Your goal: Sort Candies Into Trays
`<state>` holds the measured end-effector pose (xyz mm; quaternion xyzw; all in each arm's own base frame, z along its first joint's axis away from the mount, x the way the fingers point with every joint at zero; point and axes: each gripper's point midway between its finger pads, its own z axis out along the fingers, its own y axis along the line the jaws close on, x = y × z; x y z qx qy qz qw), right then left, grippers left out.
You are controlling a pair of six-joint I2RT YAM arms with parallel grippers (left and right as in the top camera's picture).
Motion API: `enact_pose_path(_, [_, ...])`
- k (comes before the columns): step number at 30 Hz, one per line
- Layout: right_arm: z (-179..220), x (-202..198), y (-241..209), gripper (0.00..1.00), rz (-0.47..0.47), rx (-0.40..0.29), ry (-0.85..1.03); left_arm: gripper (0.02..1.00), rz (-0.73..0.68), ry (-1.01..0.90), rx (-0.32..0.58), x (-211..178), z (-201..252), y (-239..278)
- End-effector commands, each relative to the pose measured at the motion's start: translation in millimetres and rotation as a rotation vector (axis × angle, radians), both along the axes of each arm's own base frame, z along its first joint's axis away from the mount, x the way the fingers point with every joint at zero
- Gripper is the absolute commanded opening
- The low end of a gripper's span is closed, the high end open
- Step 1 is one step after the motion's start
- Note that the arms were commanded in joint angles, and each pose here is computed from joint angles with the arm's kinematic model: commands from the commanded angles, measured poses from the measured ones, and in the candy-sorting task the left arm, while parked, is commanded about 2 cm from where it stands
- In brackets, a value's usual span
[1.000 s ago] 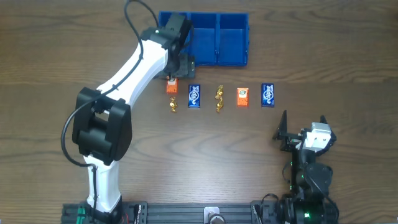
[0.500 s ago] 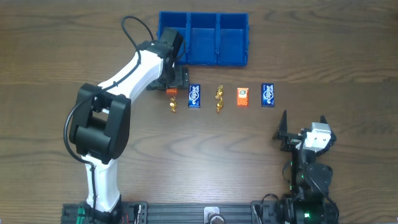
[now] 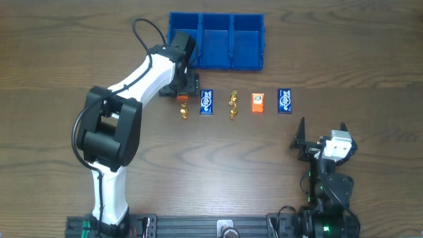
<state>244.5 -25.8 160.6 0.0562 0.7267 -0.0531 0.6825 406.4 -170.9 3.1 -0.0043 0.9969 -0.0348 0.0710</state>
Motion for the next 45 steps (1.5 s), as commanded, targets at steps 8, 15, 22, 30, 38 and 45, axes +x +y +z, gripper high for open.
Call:
enact_pose_path(8, [-0.4, -0.4, -1.0, 0.998, -0.003, -0.007, 0.001, 0.397, -0.025, 0.015, 0.035, -3.6, -12.1, -2.1])
enact_pose_path(15, [-0.6, -0.4, -1.0, 0.998, -0.003, -0.007, 0.002, 0.301, -0.021, -0.010, 0.016, 6.8, 2.2, -7.4])
enact_pose_path(22, [-0.5, -0.3, -1.0, 1.000, -0.003, -0.007, 0.002, 0.297, -0.008, -0.209, 0.002, 44.8, 103.4, -19.9])
enact_pose_path(30, [-0.5, -0.3, -1.0, 0.998, -0.003, -0.007, 0.002, 0.305, -0.041, -0.505, -0.019, 110.2, 192.9, -24.8])
enact_pose_path(38, [-0.5, -0.3, -1.0, 0.998, -0.003, -0.007, 0.002, 0.312, -0.008, -0.464, 0.004, 130.2, 156.0, -8.8])
enact_pose_path(45, [-0.5, -0.3, -1.0, 0.998, -0.003, -0.007, 0.002, 0.327, 0.001, -0.426, 0.021, 136.6, 128.3, -3.8])
